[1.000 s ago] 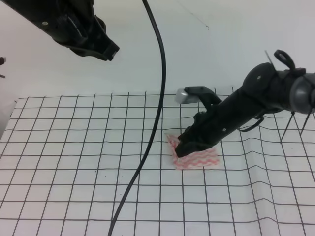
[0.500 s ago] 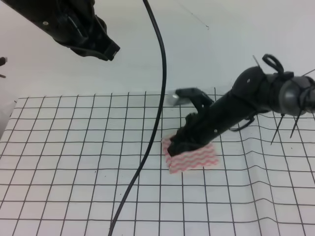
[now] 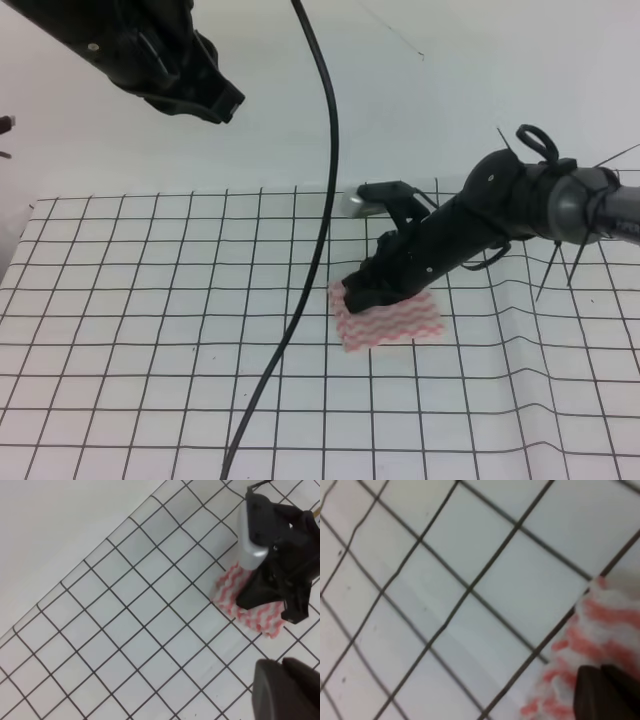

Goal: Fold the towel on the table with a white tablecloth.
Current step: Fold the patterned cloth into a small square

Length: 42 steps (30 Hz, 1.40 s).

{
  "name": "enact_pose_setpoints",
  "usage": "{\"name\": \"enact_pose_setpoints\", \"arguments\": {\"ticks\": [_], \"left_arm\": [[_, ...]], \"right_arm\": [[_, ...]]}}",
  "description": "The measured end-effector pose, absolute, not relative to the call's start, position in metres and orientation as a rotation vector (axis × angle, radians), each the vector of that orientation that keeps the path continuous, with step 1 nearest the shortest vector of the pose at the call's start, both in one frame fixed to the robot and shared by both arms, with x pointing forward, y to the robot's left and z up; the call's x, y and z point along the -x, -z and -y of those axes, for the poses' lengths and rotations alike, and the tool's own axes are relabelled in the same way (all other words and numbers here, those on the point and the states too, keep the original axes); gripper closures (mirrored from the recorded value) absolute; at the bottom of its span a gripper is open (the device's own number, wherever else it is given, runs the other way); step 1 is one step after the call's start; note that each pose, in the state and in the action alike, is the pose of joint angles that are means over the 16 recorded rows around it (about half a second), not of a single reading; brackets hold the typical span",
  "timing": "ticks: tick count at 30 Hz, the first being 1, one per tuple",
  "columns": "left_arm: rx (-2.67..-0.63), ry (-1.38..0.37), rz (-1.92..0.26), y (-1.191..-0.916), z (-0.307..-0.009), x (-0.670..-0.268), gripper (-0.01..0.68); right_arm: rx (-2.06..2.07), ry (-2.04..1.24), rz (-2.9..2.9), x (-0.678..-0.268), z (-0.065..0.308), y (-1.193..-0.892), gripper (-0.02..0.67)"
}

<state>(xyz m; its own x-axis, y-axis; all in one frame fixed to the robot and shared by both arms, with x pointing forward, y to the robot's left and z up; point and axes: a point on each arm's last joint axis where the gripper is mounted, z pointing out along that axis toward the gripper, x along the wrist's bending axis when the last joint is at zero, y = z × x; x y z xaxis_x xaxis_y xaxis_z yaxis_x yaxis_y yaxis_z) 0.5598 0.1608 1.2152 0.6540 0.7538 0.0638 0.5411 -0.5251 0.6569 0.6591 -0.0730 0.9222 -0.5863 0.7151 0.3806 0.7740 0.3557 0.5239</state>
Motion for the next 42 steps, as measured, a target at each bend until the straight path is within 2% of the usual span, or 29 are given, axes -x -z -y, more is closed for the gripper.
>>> {"name": "enact_pose_setpoints", "arguments": {"ticks": [16, 21, 26, 34, 38, 42], "left_arm": [[-2.247, -0.458, -0.992, -1.221, -0.162, -0.555, 0.672], [-2.226, -0.473, -0.981, -1.229, -0.164, -0.547, 0.672], [-2.183, -0.5, -0.965, -1.245, -0.17, -0.531, 0.672], [-2.1, -0.545, -0.943, -1.267, -0.189, -0.478, 0.672], [-2.042, -0.568, -0.938, -1.263, -0.201, -0.447, 0.672], [-1.993, -0.569, -0.945, -1.242, -0.211, -0.419, 0.672]], "right_arm": [[1.501, 0.945, 2.609, -0.668, 0.104, -0.934, 0.645], [1.487, 0.976, 2.642, -0.666, 0.106, -0.955, 0.645], [1.455, 1.132, 2.685, -0.655, 0.113, -1.013, 0.645], [1.374, 1.554, 2.803, -0.6, 0.144, -1.153, 0.646], [1.342, 1.781, 2.874, -0.553, 0.167, -1.214, 0.646], [1.349, 1.989, 2.932, -0.502, 0.192, -1.254, 0.646]]}}
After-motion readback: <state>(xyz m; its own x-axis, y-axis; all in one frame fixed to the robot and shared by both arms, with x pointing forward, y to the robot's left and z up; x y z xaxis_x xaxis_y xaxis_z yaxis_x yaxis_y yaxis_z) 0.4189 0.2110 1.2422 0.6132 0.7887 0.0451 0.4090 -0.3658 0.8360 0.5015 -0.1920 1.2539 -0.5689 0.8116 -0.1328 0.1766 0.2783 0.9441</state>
